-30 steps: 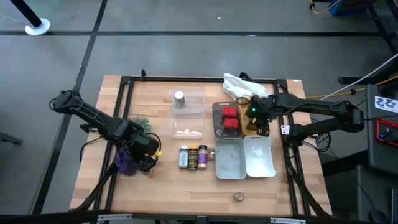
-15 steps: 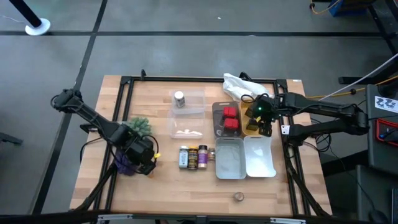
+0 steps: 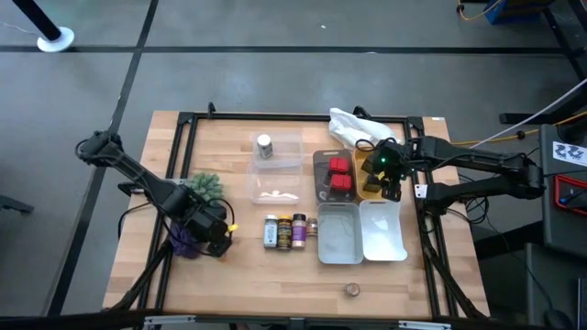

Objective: Sort spices by type
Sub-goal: Put the orange seasoning bottle into the bottom transparent bin

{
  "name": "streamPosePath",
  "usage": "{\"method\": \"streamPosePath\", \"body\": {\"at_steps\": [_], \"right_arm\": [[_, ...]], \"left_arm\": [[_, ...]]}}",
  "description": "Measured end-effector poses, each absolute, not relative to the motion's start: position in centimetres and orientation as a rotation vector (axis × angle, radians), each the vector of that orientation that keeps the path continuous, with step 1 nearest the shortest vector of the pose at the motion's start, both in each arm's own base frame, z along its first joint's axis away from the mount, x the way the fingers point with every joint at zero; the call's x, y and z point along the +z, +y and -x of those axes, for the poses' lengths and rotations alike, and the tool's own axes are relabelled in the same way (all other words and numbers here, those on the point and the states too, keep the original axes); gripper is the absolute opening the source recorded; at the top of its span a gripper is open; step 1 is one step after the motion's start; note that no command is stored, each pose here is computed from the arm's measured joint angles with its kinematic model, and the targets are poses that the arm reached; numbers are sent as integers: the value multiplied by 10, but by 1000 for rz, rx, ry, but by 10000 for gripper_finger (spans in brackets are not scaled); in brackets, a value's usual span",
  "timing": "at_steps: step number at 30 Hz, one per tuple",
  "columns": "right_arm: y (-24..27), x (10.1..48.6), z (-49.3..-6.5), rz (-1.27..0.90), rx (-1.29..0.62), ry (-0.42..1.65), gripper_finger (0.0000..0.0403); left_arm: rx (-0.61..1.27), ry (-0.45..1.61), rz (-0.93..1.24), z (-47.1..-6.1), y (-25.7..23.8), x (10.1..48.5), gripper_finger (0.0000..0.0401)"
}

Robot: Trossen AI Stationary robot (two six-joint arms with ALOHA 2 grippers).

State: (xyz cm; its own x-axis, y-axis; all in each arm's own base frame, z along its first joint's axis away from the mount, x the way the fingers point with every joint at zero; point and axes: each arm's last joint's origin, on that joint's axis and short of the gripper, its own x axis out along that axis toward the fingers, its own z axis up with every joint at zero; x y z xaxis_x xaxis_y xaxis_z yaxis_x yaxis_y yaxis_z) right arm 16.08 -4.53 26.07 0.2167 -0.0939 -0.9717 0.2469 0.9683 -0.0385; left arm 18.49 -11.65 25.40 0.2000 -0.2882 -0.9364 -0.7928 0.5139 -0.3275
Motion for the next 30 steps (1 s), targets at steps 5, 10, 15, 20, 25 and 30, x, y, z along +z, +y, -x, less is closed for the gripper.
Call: {"method": "streamPosePath", "body": {"at_steps": [5, 10, 15, 20, 25, 30], "right_arm": [[-45, 261, -161, -134, -237, 1334, 237], [-45, 260, -161, -135, -237, 1335, 237], [-45, 260, -160, -135, -236, 1338, 237], [-45, 260, -160, -135, -236, 1339, 237], [-45, 260, -160, -135, -236, 1338, 237], [-45, 260, -160, -135, -236, 1338, 237]], "left_arm": [[439, 1390, 979, -194, -122, 245, 266], [449, 1401, 966, -197, -124, 240, 266], [454, 1405, 964, -197, -125, 239, 266], [465, 1421, 939, -198, -130, 233, 266], [466, 1454, 885, -200, -136, 224, 266], [468, 1465, 850, -202, -138, 219, 266]]}}
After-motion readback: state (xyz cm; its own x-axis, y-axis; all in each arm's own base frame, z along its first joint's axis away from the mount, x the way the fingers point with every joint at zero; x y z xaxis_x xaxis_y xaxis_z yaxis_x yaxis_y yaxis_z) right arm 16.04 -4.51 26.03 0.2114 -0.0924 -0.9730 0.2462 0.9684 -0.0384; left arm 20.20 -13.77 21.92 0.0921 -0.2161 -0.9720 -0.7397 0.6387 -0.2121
